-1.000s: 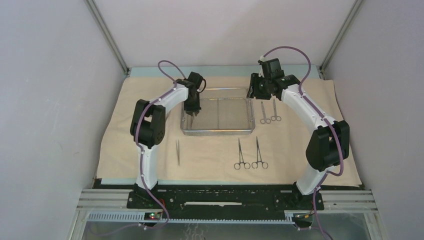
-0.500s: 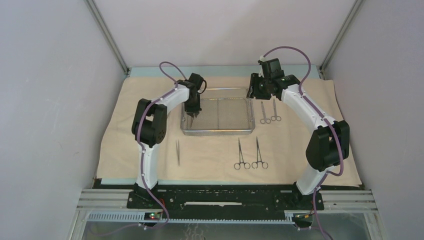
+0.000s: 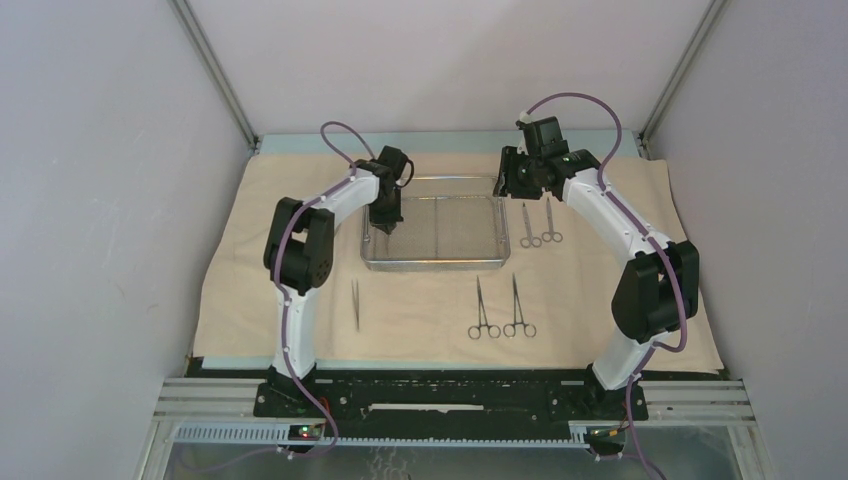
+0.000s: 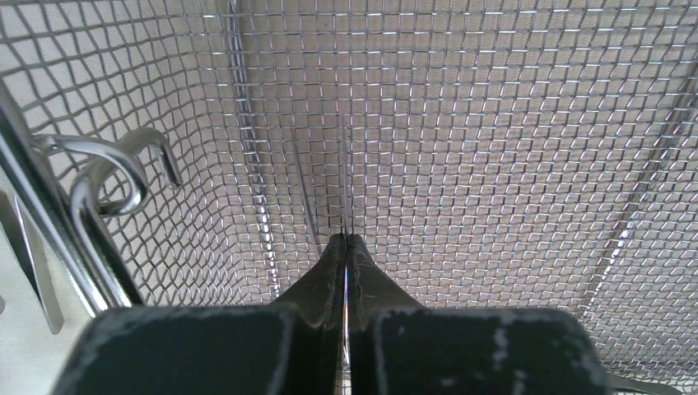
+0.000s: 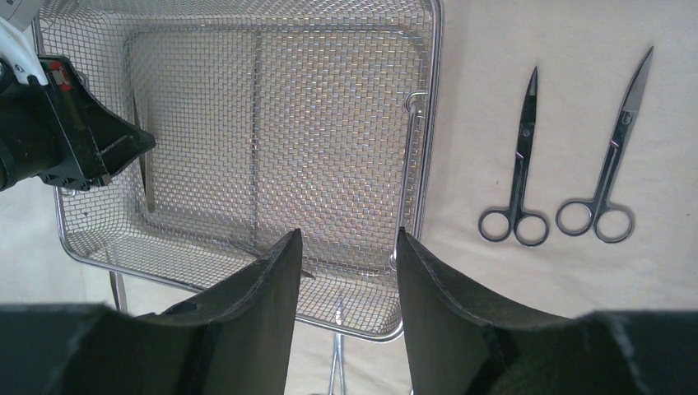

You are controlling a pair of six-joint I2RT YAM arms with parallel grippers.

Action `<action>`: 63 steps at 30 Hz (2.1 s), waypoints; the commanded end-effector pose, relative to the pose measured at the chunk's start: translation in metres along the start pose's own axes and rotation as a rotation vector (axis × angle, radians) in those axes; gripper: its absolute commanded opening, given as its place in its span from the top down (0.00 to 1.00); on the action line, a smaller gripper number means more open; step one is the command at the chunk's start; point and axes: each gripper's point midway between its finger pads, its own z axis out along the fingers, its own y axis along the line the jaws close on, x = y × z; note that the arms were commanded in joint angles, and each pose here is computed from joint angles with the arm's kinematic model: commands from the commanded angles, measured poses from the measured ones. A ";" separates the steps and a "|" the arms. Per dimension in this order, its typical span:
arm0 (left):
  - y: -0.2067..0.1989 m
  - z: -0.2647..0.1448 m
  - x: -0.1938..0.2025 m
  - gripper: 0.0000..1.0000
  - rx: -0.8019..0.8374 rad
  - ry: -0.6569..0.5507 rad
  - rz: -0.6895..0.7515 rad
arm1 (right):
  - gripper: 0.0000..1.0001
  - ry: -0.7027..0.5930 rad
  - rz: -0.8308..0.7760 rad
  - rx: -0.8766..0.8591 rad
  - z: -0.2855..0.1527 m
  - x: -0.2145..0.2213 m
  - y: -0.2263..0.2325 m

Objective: Open and lay out the surgical kit
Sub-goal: Pick up the medical item from the container, then place the medical item in the surgical kit.

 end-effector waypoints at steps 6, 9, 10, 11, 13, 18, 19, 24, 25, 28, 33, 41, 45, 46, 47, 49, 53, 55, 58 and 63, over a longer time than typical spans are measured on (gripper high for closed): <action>-0.004 -0.067 -0.042 1.00 0.029 -0.183 0.023 | 0.46 -0.078 -0.001 -0.029 -0.021 -0.018 0.010; -0.002 -0.082 -0.042 1.00 0.029 -0.203 0.025 | 0.46 -0.077 -0.003 -0.029 -0.020 -0.018 0.011; -0.002 -0.088 -0.042 1.00 0.032 -0.212 0.022 | 0.46 -0.078 -0.002 -0.029 -0.021 -0.018 0.011; -0.001 -0.093 -0.040 1.00 0.033 -0.220 0.019 | 0.46 -0.079 -0.001 -0.029 -0.021 -0.018 0.011; 0.002 -0.105 -0.039 1.00 0.034 -0.240 0.010 | 0.45 -0.080 -0.003 -0.032 -0.022 -0.018 0.012; 0.017 -0.130 -0.026 1.00 0.020 -0.275 -0.013 | 0.46 -0.079 -0.007 -0.033 -0.022 -0.017 0.013; 0.019 -0.134 -0.021 1.00 0.019 -0.278 -0.016 | 0.45 -0.081 -0.007 -0.033 -0.023 -0.018 0.013; 0.033 -0.149 0.004 1.00 0.020 -0.292 -0.052 | 0.46 -0.080 -0.010 -0.031 -0.023 -0.017 0.014; 0.035 -0.150 0.011 1.00 0.021 -0.293 -0.059 | 0.46 -0.082 -0.010 -0.032 -0.024 -0.018 0.014; 0.046 -0.151 0.031 1.00 0.009 -0.287 -0.081 | 0.45 -0.082 -0.014 -0.032 -0.024 -0.017 0.015; 0.059 -0.145 0.068 1.00 0.000 -0.262 -0.113 | 0.46 -0.085 -0.019 -0.031 -0.024 -0.017 0.017; 0.053 -0.118 0.124 1.00 0.043 -0.188 -0.145 | 0.46 -0.080 -0.025 -0.026 -0.022 -0.015 0.018; 0.042 -0.101 0.140 1.00 0.060 -0.157 -0.148 | 0.45 -0.083 -0.027 -0.026 -0.023 -0.016 0.019; 0.040 -0.098 0.141 1.00 0.059 -0.155 -0.148 | 0.45 -0.083 -0.027 -0.026 -0.023 -0.016 0.019; 0.038 -0.095 0.142 1.00 0.058 -0.150 -0.147 | 0.46 -0.083 -0.030 -0.027 -0.023 -0.016 0.019; 0.032 -0.088 0.146 1.00 0.067 -0.131 -0.150 | 0.46 -0.085 -0.030 -0.026 -0.023 -0.016 0.019; 0.022 -0.079 0.151 1.00 0.079 -0.110 -0.136 | 0.45 -0.086 -0.031 -0.020 -0.025 -0.016 0.019; 0.019 -0.074 0.153 1.00 0.079 -0.103 -0.134 | 0.46 -0.088 -0.032 -0.020 -0.025 -0.016 0.019; 0.019 -0.068 0.157 1.00 0.070 -0.093 -0.127 | 0.45 -0.085 -0.033 -0.020 -0.024 -0.016 0.019; 0.023 -0.061 0.162 1.00 0.047 -0.080 -0.102 | 0.45 -0.080 -0.035 -0.020 -0.023 -0.014 0.019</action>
